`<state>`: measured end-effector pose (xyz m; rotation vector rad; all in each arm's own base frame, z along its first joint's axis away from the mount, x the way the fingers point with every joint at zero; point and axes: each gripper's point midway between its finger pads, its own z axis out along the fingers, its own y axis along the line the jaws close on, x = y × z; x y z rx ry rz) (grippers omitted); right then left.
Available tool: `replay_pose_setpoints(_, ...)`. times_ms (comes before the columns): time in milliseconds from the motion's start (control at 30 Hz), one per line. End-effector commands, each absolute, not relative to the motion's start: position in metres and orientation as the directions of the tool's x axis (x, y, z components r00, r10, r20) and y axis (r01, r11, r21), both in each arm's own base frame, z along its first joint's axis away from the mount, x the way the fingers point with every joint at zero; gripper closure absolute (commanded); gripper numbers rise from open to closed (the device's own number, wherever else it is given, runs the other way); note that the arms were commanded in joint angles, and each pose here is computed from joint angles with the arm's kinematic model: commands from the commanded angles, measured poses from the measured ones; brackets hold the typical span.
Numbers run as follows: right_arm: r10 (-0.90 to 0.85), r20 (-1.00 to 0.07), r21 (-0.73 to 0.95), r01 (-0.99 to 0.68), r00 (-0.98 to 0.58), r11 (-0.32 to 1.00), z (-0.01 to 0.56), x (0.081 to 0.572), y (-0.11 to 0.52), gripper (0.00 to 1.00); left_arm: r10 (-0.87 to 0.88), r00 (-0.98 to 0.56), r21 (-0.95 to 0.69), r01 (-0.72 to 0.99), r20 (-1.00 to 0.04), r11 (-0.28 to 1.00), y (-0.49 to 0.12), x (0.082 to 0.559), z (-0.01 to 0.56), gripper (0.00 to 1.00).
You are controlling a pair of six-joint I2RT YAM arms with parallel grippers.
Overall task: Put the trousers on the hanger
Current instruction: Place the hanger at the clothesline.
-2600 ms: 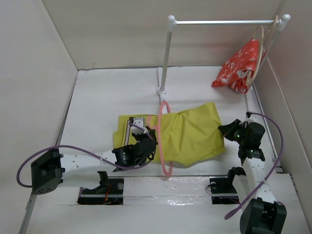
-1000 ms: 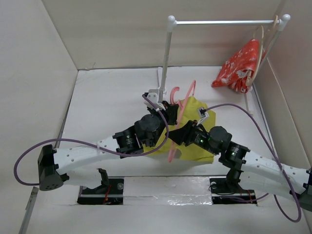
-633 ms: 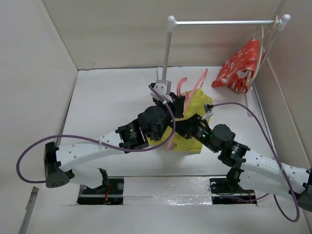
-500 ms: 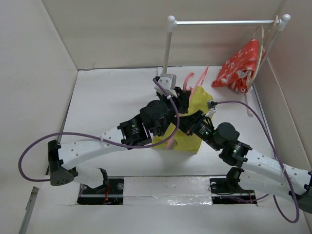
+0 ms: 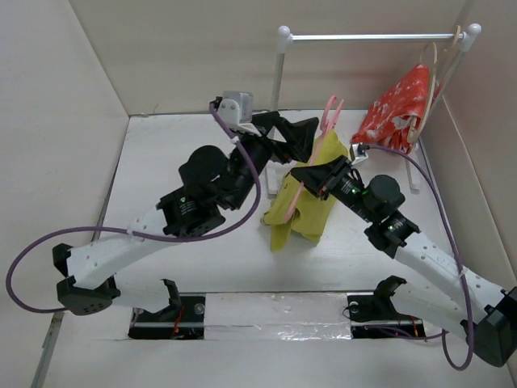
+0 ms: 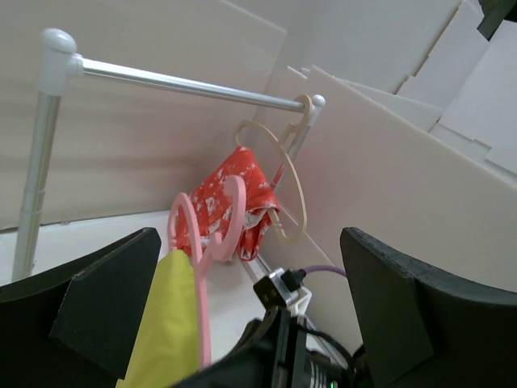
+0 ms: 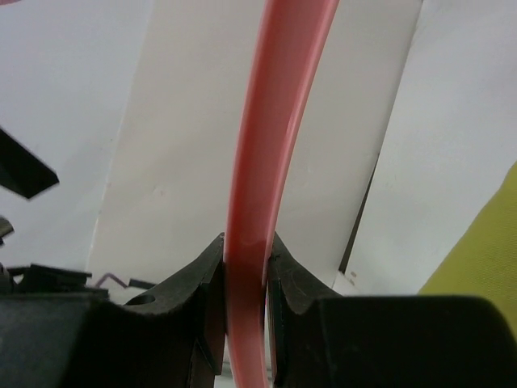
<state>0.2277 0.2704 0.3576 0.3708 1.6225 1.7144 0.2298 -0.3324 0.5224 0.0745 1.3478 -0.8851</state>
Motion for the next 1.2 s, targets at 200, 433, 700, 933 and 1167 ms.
replay_pose_setpoints(200, 0.7, -0.435, 0.787, -0.616, -0.567, -0.009, 0.491, 0.258, 0.249, 1.0, -0.567, 0.0, -0.476, 0.544, -0.824, 0.691, -0.258, 0.212, 0.511, 0.05)
replay_pose_setpoints(433, 0.712, -0.452, 0.809, -0.584, -0.537, 0.072, 0.498, 0.326, 0.243, 1.0, -0.535, -0.13, -0.517, 0.52, -0.835, 0.68, -0.264, 0.208, 0.418, 0.06)
replay_pose_setpoints(700, 0.697, -0.484, 0.804, -0.582, -0.528, 0.117, 0.511, 0.379, 0.228, 1.0, -0.441, -0.198, -0.477, 0.505, -0.875, 0.72, -0.277, 0.209, 0.379, 0.06)
replay_pose_setpoints(933, 0.701, -0.474, 0.821, -0.555, -0.533, 0.133, 0.507, 0.407, 0.206, 1.0, -0.457, -0.217, -0.501, 0.492, -0.862, 0.712, -0.271, 0.206, 0.362, 0.06)
replay_pose_setpoints(1167, 0.699, -0.454, 0.852, -0.498, -0.553, 0.159, 0.475, 0.427, 0.196, 1.0, -0.461, -0.233, -0.513, 0.482, -0.856, 0.71, -0.27, 0.205, 0.351, 0.06)
